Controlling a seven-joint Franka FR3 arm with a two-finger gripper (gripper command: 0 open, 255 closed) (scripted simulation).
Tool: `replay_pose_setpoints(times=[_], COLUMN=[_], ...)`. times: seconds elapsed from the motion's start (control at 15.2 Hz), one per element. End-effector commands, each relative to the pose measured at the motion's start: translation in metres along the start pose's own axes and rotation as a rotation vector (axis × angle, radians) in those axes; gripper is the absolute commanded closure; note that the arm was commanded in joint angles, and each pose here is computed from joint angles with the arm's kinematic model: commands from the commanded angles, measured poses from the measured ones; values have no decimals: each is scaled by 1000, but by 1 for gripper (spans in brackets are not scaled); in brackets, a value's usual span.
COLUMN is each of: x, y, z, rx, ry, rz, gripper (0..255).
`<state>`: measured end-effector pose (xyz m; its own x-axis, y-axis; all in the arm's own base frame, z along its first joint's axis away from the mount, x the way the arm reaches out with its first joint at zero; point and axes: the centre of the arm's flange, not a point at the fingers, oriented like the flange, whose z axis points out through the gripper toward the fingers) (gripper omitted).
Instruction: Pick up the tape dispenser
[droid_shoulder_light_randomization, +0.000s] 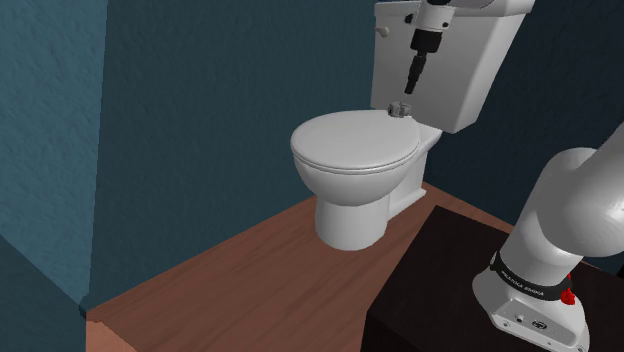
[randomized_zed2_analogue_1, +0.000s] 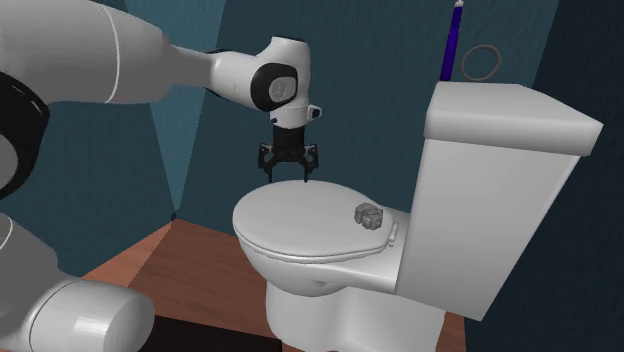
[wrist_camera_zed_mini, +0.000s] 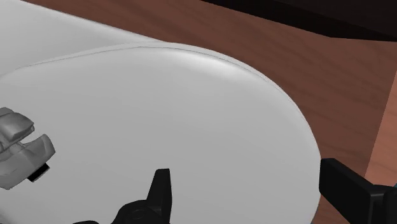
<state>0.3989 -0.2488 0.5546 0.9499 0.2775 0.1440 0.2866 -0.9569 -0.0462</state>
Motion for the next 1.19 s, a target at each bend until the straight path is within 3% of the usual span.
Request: replay_pose_setpoints(times=[0.0, 1.12], x=[6, 59], y=[26, 228], z=[9, 95], rx=[-1, 1], ry=[-17, -151], rz=[-31, -265], gripper=[0, 0])
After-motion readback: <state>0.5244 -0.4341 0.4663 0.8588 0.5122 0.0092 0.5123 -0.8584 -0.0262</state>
